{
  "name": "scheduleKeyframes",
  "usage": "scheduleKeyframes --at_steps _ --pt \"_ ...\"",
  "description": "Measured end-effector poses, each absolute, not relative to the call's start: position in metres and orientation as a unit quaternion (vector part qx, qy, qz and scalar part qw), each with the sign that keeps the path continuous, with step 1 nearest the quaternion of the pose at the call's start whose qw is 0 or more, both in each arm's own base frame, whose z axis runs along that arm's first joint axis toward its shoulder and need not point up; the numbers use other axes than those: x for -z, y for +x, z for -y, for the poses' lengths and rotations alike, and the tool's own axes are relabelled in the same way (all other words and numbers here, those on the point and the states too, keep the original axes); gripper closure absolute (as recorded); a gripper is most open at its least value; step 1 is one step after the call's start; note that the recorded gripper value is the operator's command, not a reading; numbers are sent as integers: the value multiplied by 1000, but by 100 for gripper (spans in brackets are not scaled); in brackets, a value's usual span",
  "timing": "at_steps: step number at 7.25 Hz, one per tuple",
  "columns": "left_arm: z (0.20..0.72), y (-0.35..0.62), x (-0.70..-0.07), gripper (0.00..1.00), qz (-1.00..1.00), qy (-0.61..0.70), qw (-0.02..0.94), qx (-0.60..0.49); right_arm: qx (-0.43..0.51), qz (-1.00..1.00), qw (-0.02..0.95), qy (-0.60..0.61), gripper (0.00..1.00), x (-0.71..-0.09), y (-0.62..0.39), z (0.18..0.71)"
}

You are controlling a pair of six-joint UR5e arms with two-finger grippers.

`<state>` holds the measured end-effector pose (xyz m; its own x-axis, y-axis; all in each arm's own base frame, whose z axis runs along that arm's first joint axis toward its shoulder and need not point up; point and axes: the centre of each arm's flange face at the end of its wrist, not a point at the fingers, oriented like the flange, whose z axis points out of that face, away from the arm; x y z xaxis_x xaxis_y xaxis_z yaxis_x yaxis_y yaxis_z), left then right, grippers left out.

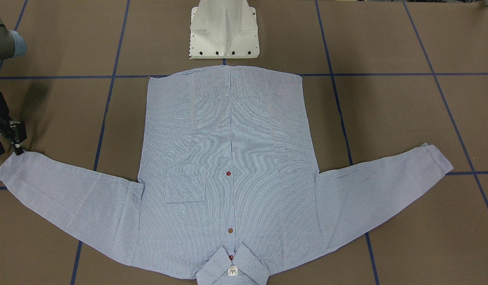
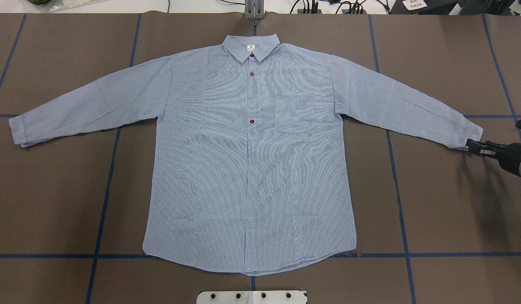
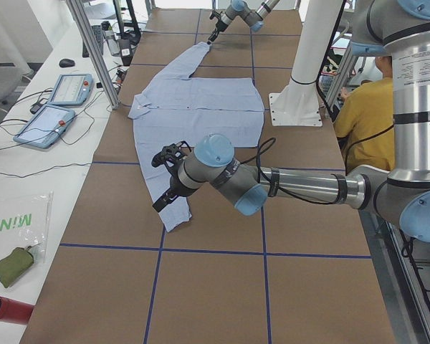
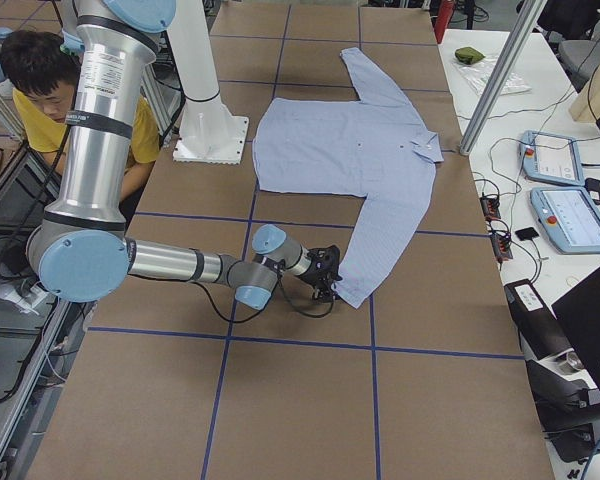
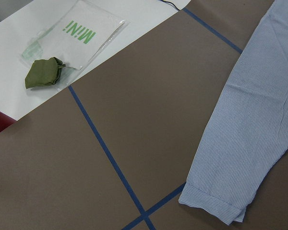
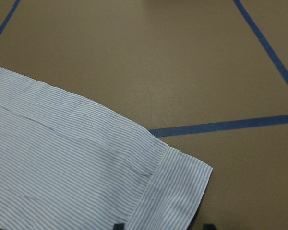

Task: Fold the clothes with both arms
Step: 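Lower the right gripper to the cuff of the sleeve nearest it and grasp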

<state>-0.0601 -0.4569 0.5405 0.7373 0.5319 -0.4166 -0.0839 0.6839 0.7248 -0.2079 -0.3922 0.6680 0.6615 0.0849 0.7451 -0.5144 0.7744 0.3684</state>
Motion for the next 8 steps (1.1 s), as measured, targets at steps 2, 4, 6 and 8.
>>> scheduleKeyframes --at_steps 2,4,6,8 --pt "457 -60 -540 0 -315 355 862 -179 -170 372 865 290 79 -668 -213 390" --pt "457 -60 -540 0 -315 356 862 -178 -178 376 863 286 100 -667 -216 389" --pt "457 -60 -540 0 -315 356 862 -179 -183 382 861 283 100 -664 -217 389" --pt "457 -60 -540 0 -315 356 862 -178 -179 401 850 289 100 -636 -213 389"
